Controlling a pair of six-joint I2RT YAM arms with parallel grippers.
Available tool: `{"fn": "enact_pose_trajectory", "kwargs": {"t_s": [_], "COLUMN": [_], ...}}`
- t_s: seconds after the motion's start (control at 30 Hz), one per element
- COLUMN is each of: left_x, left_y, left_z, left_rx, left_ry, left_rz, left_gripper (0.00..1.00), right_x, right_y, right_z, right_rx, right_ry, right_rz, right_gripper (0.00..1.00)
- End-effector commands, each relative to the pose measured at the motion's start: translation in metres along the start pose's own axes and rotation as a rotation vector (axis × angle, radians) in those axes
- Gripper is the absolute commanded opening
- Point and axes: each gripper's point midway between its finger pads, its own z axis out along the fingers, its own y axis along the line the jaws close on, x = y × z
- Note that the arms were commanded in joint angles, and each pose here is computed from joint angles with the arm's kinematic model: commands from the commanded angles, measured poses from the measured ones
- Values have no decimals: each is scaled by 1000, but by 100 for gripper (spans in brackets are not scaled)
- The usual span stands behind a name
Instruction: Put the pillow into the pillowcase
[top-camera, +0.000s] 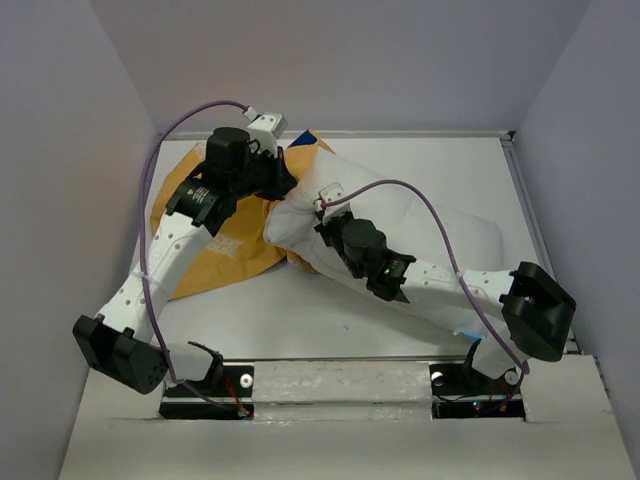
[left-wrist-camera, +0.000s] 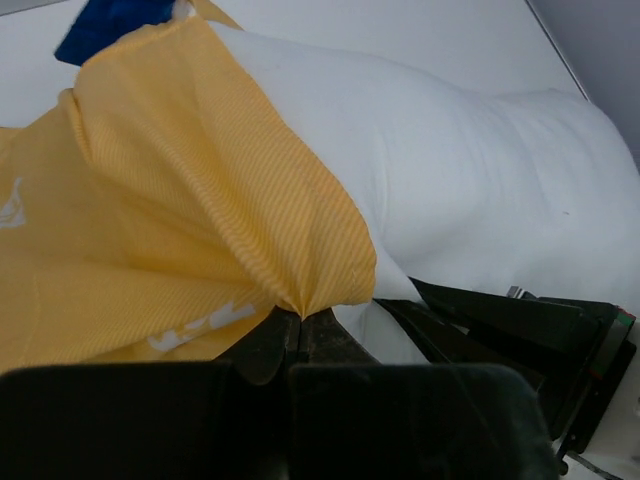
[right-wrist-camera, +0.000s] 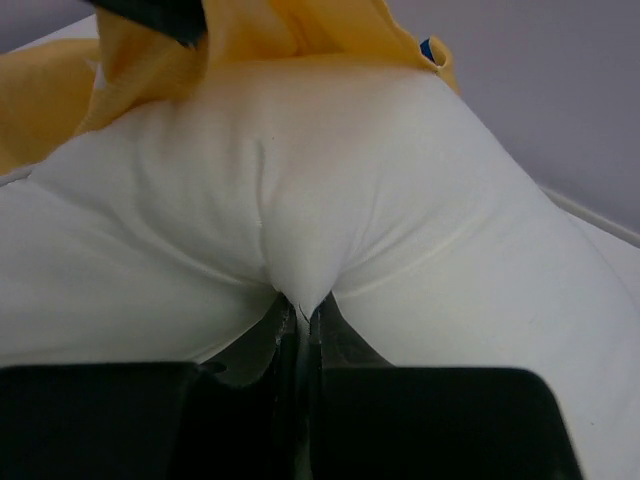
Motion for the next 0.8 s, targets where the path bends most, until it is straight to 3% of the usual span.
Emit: {"fn": "enact_pose_trajectory", "kwargs": {"t_s": [0.0,0.03,0.13,0.2,0.23,0.27,0.3,0.37,0.43,0.47,0.53,0.6,0.63,0.67,0.77], "left_x": [-19,-20,-27,-49,-64,-71,-82,-109,-89,-58,-37,40,59,99,147], "left_y": [-57,-72,-78,-67,-71,-67,-59,-48,-15,-1,12,35,36,45,44], "left_z": [40,49,78,88,79,79,62,13,-8,-29,-62,-41,-36,-26,-5], "left_rx": [182,212,212,130,116,91,36,-48,-195,-229,-254,-303,-282,-297,-236], "left_ry": [-46,-58,-71,-125,-182,-212,-272,-423,-483,-490,-564,-448,-432,-371,-308], "left_rz": [16,27,19,13,23,21,14,-9,-59,-105,-185,-251,-320,-349,-434], "left_gripper": [0,0,20,48,70,70,88,96,93,85,76,53,52,44,40], "right_x": [-10,-6,9,22,22,26,27,27,30,31,30,27,26,25,22], "right_y": [-3,-7,-21,-28,-36,-39,-39,-49,-50,-57,-57,-59,-60,-58,-55], "right_z": [9,10,9,7,9,9,8,12,14,17,18,19,20,20,20], "right_rx": [6,17,30,20,11,12,10,18,9,19,-12,-33,-49,-62,-92], "right_ry": [-45,-36,7,35,35,47,54,55,67,68,67,61,64,66,65], "right_rz": [143,156,247,295,311,311,305,304,308,313,345,367,385,391,411], "right_gripper": [0,0,0,0,0,0,0,0,0,0,0,0,0,0,0]}}
